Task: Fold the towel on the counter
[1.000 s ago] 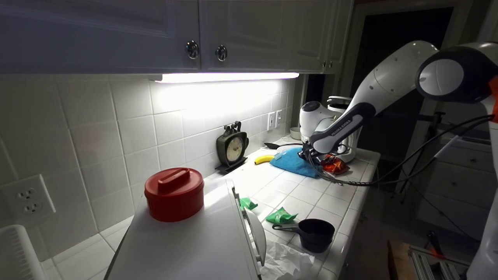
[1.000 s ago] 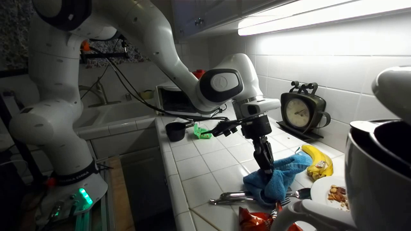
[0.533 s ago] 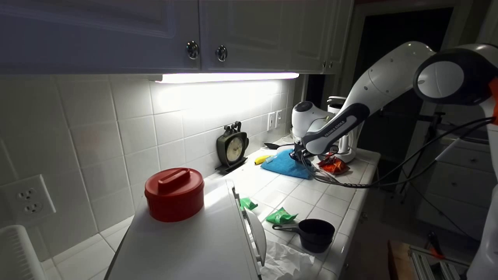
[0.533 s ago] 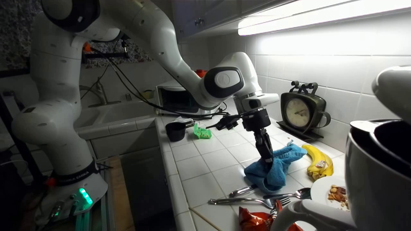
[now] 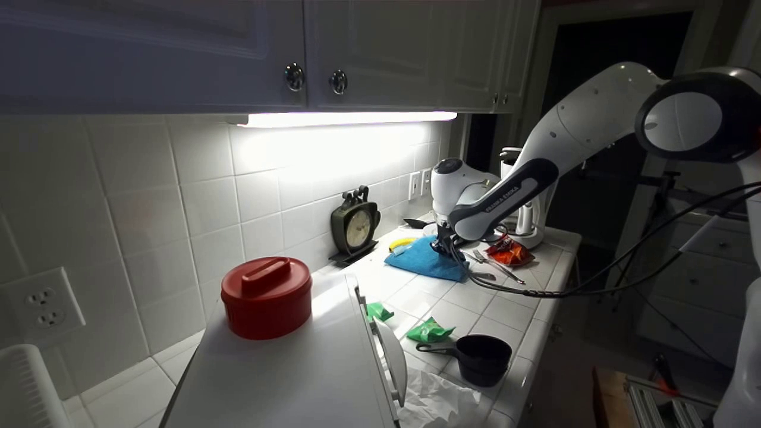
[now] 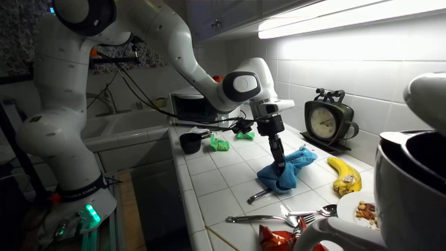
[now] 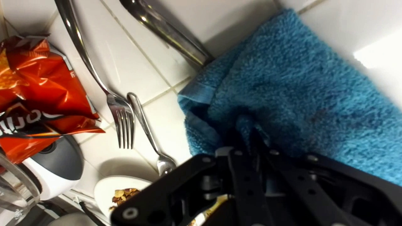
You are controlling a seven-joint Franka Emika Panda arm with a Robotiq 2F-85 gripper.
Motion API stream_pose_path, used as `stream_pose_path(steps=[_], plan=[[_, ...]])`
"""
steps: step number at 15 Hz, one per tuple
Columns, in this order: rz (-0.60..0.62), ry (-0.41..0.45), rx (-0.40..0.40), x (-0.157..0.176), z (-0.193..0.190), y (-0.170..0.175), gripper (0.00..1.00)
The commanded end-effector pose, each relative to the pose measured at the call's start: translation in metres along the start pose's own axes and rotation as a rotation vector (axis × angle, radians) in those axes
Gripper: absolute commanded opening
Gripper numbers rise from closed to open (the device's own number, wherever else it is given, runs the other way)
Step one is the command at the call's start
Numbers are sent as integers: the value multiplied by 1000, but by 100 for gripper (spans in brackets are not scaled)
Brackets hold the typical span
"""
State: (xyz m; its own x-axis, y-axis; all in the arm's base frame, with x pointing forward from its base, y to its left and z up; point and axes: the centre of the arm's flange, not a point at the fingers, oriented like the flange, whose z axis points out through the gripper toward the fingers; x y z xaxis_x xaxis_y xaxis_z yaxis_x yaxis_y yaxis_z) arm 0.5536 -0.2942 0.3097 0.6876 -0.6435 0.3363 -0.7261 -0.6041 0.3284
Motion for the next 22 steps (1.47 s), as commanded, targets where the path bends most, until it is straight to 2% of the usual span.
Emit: stream_pose_path(steps=[1,6,7,8,9,17,19,22], plan=[[-56,-40,3,-6,-17,-15,5],[-162,-96,5,-26,-31,-35,6],[-176,-109,10,-29,-35,-36,32],[-193,-116,20,-32,-39,-36,33],[-204,-116,30,-36,-48,-33,39],[-240,-53,116,-48,-117,9,95],[-246,-29,137,-48,-132,21,100],[-262,5,171,-49,-151,39,100]])
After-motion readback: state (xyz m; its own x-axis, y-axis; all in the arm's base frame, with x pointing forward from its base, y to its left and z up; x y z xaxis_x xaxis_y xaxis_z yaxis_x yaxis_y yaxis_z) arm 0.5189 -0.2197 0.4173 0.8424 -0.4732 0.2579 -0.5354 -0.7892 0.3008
